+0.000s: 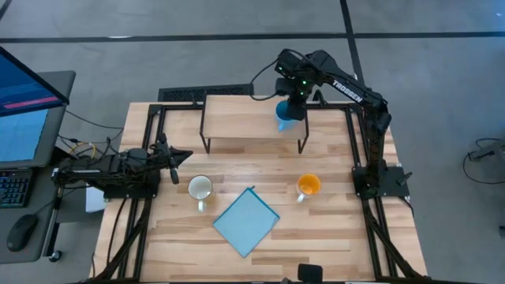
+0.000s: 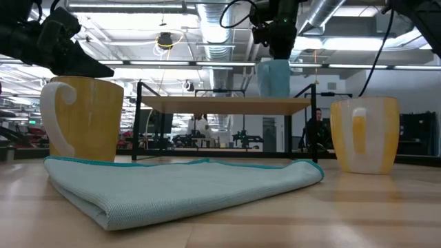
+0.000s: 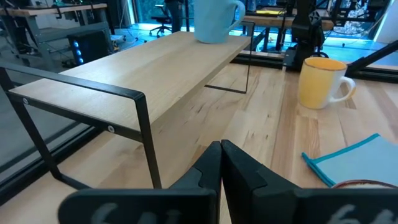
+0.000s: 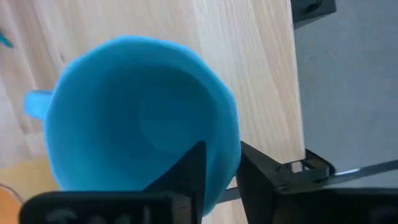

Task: Stack small to large cups/mugs on shelf
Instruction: Put the blue mug on the shelf

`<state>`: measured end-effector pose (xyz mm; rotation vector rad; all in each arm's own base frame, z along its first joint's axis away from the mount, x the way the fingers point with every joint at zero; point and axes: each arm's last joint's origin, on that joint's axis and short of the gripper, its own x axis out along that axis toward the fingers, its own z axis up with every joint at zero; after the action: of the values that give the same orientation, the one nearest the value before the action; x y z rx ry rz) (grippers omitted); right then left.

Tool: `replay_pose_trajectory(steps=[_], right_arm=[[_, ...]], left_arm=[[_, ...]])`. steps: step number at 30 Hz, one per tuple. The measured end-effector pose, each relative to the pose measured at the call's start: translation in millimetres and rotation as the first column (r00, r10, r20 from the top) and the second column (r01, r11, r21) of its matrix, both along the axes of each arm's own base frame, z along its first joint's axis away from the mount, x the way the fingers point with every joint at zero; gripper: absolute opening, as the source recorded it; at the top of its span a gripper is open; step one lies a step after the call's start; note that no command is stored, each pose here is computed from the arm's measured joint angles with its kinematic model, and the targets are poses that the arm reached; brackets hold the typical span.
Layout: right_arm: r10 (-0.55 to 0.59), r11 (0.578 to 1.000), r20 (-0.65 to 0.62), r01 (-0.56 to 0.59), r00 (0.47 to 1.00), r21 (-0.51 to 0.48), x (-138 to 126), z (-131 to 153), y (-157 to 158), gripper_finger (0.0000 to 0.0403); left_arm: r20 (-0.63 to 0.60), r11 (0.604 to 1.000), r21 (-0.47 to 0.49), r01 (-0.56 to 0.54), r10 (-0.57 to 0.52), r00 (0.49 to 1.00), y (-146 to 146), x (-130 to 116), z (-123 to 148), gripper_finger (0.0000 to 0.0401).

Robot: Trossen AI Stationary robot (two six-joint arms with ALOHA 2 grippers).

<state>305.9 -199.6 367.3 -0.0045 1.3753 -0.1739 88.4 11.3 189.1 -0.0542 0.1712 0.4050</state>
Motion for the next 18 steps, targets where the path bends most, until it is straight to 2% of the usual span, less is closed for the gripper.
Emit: replay_pose_trajectory(steps=[4,9,18], right_arm=[[0.042,0.999,-0.003,-0.042,0.999,-0.017,2.1,0.2,2.0,0.0109],[0.042,0.997,0.001,-0.041,0.999,-0.072,5.5,1.0,1.3,0.0104],[0.045,0.995,0.032,-0.042,0.998,-0.091,8.7,2.0,0.0,0.01]], left_arm=[[0.0,1.0,0.0,0.001,-0.001,1.0,0.0,0.0,0.0,0.0],[0.0,1.0,0.0,0.001,-0.001,1.0,0.0,0.0,0.0,0.0],[0.0,1.0,-0.005,0.0,0.0,1.0,0.0,0.0,-0.2,0.0]])
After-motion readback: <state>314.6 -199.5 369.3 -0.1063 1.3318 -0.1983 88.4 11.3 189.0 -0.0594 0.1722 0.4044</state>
